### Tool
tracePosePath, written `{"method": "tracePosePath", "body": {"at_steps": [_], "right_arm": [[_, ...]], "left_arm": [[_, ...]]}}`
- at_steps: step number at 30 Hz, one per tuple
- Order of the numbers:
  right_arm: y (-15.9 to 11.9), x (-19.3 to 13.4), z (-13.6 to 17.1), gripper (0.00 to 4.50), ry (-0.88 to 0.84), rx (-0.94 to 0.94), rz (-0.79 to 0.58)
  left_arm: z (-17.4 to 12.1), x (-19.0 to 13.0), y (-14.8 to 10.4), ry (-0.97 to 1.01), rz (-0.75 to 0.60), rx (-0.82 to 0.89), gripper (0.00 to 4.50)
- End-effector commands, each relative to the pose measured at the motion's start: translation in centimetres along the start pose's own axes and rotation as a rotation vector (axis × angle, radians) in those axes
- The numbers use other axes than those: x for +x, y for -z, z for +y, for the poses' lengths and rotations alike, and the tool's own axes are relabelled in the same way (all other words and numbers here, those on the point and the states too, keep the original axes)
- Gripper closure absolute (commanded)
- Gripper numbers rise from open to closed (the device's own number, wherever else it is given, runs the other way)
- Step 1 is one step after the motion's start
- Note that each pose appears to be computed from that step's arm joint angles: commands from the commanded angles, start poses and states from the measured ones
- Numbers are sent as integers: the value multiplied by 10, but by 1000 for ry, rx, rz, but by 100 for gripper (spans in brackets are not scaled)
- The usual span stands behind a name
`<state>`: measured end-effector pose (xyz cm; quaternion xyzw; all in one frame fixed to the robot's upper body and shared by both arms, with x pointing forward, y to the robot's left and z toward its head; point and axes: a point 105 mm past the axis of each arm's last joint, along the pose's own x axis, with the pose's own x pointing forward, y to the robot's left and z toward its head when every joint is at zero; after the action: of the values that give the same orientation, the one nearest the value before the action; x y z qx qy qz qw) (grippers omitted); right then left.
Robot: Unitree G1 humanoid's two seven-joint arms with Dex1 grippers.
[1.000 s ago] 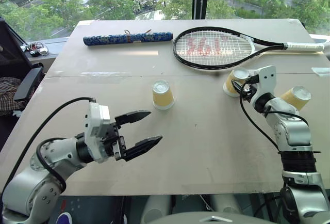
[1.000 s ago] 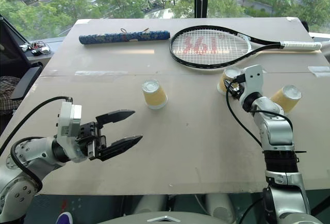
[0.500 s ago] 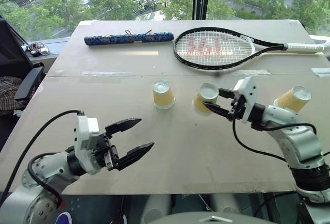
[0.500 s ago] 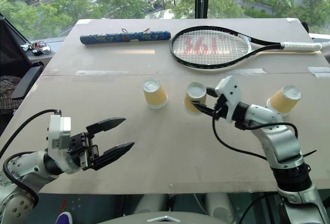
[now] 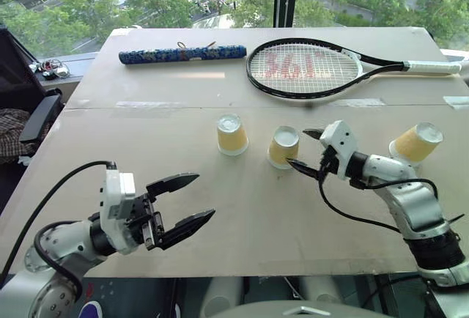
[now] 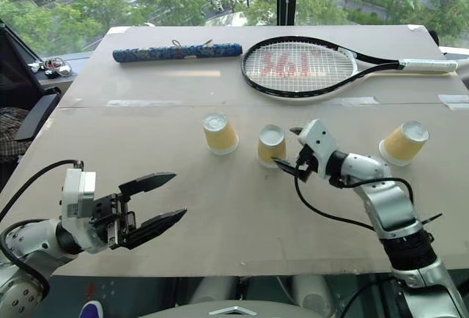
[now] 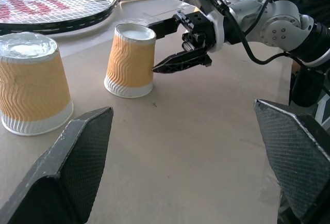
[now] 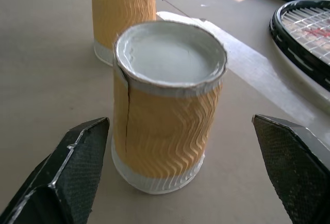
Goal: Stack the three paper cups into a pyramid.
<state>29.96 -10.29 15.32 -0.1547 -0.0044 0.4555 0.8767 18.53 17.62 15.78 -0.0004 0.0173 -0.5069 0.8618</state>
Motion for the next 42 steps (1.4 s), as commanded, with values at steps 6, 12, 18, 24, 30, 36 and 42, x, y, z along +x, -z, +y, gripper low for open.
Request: {"method": "tracePosePath", "body": {"at_steps": [6,12,18,24,30,36,42], "right_arm": [[-47,-97,-87,2,518,-142,-1],[5,-157,-130,2,815,-121,259],[29,-164,-133,2,886,43,269],[46,-175,-136,2,965,181,271],[56,-175,-132,54,933,245,267],[53,-171,-126,224,883,251,247],[7,-129,-86,224,536,182,59]], "left_arm": [[2,10,-10,83,-39,20,0],[4,20,-9,127,-52,14,0],[5,22,-9,141,-52,15,0],[3,23,-9,147,-53,13,0],[1,22,-9,154,-53,13,0],[-1,24,-16,165,-78,19,0],[7,28,-14,71,-76,179,0]]}}
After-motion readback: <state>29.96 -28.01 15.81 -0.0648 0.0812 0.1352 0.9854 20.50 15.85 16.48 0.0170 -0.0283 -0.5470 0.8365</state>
